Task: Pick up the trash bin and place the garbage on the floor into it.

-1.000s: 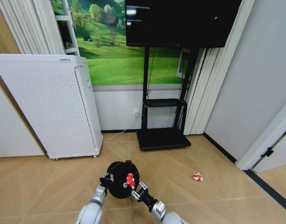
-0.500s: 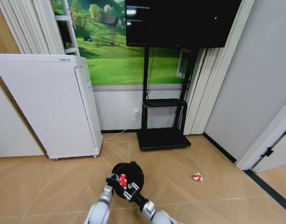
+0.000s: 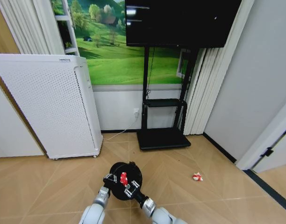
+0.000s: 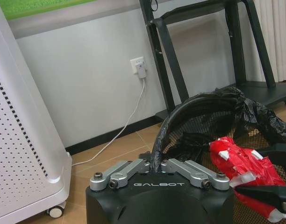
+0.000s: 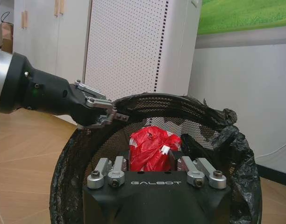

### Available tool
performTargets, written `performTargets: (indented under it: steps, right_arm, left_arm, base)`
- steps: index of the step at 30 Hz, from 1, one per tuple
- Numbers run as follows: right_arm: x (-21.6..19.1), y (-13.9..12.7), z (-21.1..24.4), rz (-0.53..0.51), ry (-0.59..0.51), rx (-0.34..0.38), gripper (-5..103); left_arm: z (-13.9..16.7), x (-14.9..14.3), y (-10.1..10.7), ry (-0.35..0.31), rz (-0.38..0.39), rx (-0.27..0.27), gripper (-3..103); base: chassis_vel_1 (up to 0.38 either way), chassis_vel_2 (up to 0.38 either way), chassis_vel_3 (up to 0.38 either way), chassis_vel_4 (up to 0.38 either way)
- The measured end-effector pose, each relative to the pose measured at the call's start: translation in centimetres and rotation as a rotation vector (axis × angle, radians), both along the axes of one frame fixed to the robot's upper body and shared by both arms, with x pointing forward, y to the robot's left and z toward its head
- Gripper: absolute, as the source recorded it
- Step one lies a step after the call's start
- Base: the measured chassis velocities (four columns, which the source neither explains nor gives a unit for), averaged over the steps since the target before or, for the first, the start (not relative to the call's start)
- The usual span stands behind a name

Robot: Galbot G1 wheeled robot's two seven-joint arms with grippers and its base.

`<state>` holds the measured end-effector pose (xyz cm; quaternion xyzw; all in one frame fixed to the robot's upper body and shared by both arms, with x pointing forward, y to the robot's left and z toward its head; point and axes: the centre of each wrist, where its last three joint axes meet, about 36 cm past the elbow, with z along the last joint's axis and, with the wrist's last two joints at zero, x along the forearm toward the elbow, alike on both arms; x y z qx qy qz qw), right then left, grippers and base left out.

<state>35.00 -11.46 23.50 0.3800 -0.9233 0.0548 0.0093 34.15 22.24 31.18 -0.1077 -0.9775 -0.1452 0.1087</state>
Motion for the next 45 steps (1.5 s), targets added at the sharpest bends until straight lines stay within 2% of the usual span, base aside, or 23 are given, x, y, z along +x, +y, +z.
performTargets:
  steps: [2, 3, 4, 5, 7, 8, 9, 11, 13, 14, 15, 18, 23, 29, 38, 41, 42, 43, 44, 45]
  right_arm:
    - [0.1, 0.0, 0.0, -0.001, 0.002, 0.001, 39]
    - [0.1, 0.0, 0.1, -0.002, 0.004, 0.002, 48]
    - [0.1, 0.0, 0.1, -0.002, 0.004, 0.002, 48]
    - [0.1, 0.0, 0.1, -0.002, 0.007, 0.001, 54]
    - [0.1, -0.2, 0.1, -0.002, 0.008, -0.002, 54]
    - [0.1, -0.4, 0.1, -0.001, 0.008, -0.006, 64]
    - [0.1, -0.4, 0.1, -0.001, 0.008, -0.006, 64]
    - [0.2, -0.9, 0.0, -0.003, 0.008, -0.013, 76]
    - [0.2, -1.0, 0.0, -0.005, 0.007, -0.013, 76]
    - [0.2, -1.1, 0.1, -0.007, 0.007, -0.014, 86]
    - [0.2, -1.1, 0.1, -0.007, 0.007, -0.014, 86]
    - [0.1, -1.2, 0.2, -0.010, 0.009, -0.007, 99]
    - [0.8, -1.6, 1.0, -0.049, 0.010, 0.015, 100]
    - [2.9, -4.4, 4.3, -0.165, 0.022, 0.053, 100]
    - [3.5, -6.9, 7.6, -0.259, 0.047, 0.086, 100]
    - [3.6, -8.3, 9.2, -0.319, 0.054, 0.095, 100]
    - [3.8, -9.9, 9.7, -0.386, 0.044, 0.087, 100]
    - [3.8, -9.9, 9.7, -0.386, 0.044, 0.087, 100]
    - [4.2, -12.3, 9.8, -0.501, 0.031, 0.049, 100]
    - [4.2, -12.3, 9.8, -0.501, 0.031, 0.049, 100]
  left_arm:
    - [0.0, 0.0, -0.1, 0.000, 0.001, -0.002, 4]
    - [0.0, 0.0, -0.2, 0.000, 0.002, -0.006, 4]
    - [0.0, 0.0, -0.2, 0.000, 0.002, -0.006, 4]
    - [0.0, 0.0, -0.3, -0.001, 0.002, -0.009, 4]
    - [0.0, 0.1, -0.4, -0.002, 0.002, -0.010, 4]
    - [0.1, 0.2, -0.4, -0.004, 0.003, -0.010, 4]
    - [0.1, 0.2, -0.4, -0.004, 0.003, -0.010, 4]
    - [0.1, 0.3, -0.4, -0.004, 0.003, -0.010, 4]
    - [0.1, 0.3, -0.4, -0.004, 0.004, -0.010, 4]
    - [0.1, 0.3, -0.4, -0.004, 0.004, -0.009, 4]
    - [0.1, 0.3, -0.4, -0.004, 0.004, -0.009, 4]
    - [0.0, 0.4, -0.4, -0.001, 0.004, -0.010, 4]
    - [0.0, 0.3, -0.1, -0.001, 0.012, -0.009, 4]
    - [0.6, -0.1, 1.5, -0.007, 0.043, 0.000, 4]
    - [1.5, -0.5, 3.1, -0.025, 0.073, 0.009, 4]
    - [2.2, -0.8, 3.9, -0.040, 0.091, 0.013, 4]
    - [2.9, -1.1, 4.7, -0.055, 0.108, 0.020, 4]
    - [2.9, -1.1, 4.7, -0.055, 0.108, 0.020, 4]
    - [3.8, -1.7, 5.7, -0.076, 0.130, 0.032, 4]
    - [3.8, -1.7, 5.7, -0.076, 0.130, 0.032, 4]
  base:
    - [0.000, 0.000, 0.000, 0.000]
    - [0.000, 0.000, 0.000, 0.000]
    - [0.000, 0.000, 0.000, 0.000]
    - [0.000, 0.000, 0.000, 0.000]
    - [0.000, 0.000, 0.000, 0.000]
    - [0.000, 0.000, 0.000, 0.000]
    - [0.000, 0.000, 0.000, 0.000]
    - [0.000, 0.000, 0.000, 0.000]
    - [0.000, 0.000, 0.000, 0.000]
    - [0.000, 0.000, 0.000, 0.000]
    - [0.000, 0.000, 0.000, 0.000]
    - [0.000, 0.000, 0.000, 0.000]
    - [0.000, 0.000, 0.000, 0.000]
    - [0.000, 0.000, 0.000, 0.000]
    - [0.000, 0.000, 0.000, 0.000]
    - [0.000, 0.000, 0.000, 0.000]
    - [0.000, 0.000, 0.000, 0.000]
    - [0.000, 0.000, 0.000, 0.000]
    - [0.000, 0.000, 0.000, 0.000]
    - [0.000, 0.000, 0.000, 0.000]
